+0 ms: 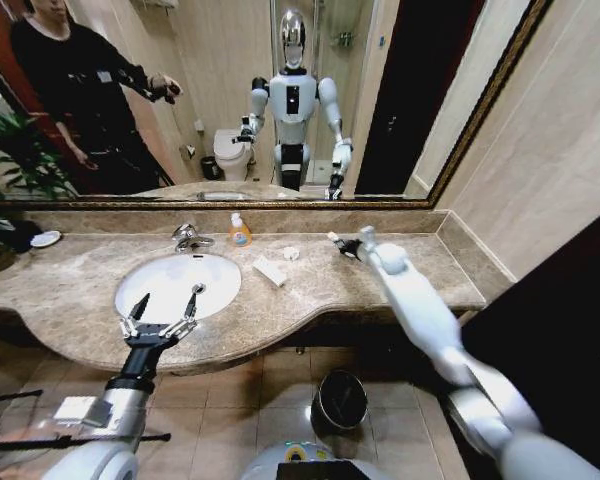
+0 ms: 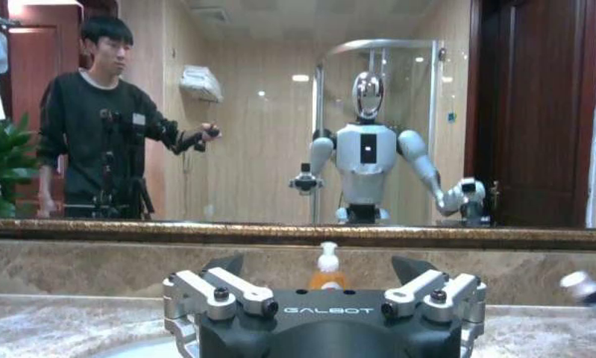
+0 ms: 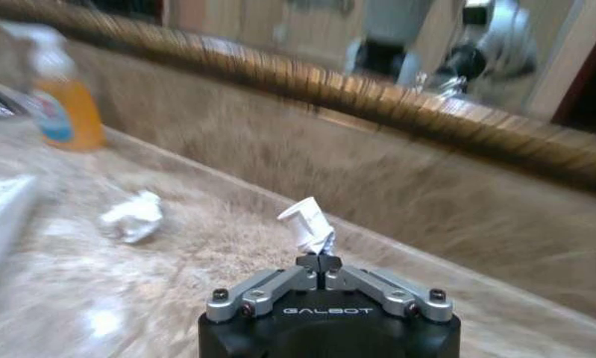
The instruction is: Pick up the trash from the sink and place it in the trash bin.
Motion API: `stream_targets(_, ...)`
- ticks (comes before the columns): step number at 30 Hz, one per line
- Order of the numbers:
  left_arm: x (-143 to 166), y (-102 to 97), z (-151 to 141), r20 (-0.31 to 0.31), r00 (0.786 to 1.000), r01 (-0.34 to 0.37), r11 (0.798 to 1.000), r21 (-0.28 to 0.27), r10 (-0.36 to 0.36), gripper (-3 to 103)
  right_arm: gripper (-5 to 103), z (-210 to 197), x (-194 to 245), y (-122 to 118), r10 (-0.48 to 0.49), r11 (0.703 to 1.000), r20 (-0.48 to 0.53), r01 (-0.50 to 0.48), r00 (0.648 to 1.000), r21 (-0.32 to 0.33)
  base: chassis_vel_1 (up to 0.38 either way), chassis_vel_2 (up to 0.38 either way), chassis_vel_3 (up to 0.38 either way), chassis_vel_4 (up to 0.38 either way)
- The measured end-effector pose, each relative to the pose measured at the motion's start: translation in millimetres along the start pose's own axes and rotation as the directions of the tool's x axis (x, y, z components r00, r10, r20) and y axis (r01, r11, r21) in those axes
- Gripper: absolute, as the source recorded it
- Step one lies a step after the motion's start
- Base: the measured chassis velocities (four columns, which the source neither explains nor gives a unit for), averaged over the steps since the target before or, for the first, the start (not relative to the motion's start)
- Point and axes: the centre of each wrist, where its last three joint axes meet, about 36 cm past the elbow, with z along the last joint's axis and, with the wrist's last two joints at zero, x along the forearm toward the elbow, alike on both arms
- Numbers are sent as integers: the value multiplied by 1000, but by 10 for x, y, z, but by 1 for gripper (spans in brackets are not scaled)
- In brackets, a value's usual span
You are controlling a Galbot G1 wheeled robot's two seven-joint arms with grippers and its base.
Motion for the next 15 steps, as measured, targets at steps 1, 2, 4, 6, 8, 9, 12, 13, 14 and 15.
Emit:
stream_targets(1,0,0,0,0,1000,0,1000,0,0,100,0,0,0,0,0,1000,0,0,1000,0,0,0,0,0)
stream_targets(2,0,0,0,0,1000,0,1000,0,0,100,0,35,201,7,0,1000,5,0,1000,10,0,0,0,0)
stream_targets(4,0,0,0,0,1000,-1,1000,0,1,100,0,106,576,0,1,1000,6,-1,1000,16,0,0,0,0)
stream_targets(6,0,0,0,0,1000,0,1000,0,0,100,0,180,931,-20,-3,1000,-5,3,1000,15,0,0,0,0)
stream_targets(8,0,0,0,0,1000,-1,1000,0,1,100,0,259,1310,-4,-27,1000,-28,27,999,0,0,0,0,0)
stream_targets(9,0,0,0,0,1000,0,1000,0,0,100,0,398,1493,48,-49,999,-62,48,997,-24,0,0,0,0)
stream_targets(12,0,0,0,0,1000,0,1000,0,0,100,0,625,1622,150,-71,996,-117,65,991,-56,0,0,0,0)
stream_targets(13,0,0,0,0,1000,0,1000,0,0,100,0,885,1711,276,-91,993,-173,75,981,-96,0,0,0,0)
stream_targets(14,0,0,0,0,1000,0,1000,0,0,100,0,885,1711,276,-91,993,-173,75,981,-96,0,0,0,0)
stream_targets(15,0,0,0,0,1000,0,1000,0,0,100,0,1019,1741,341,-100,991,-204,78,974,-113,0,0,0,0)
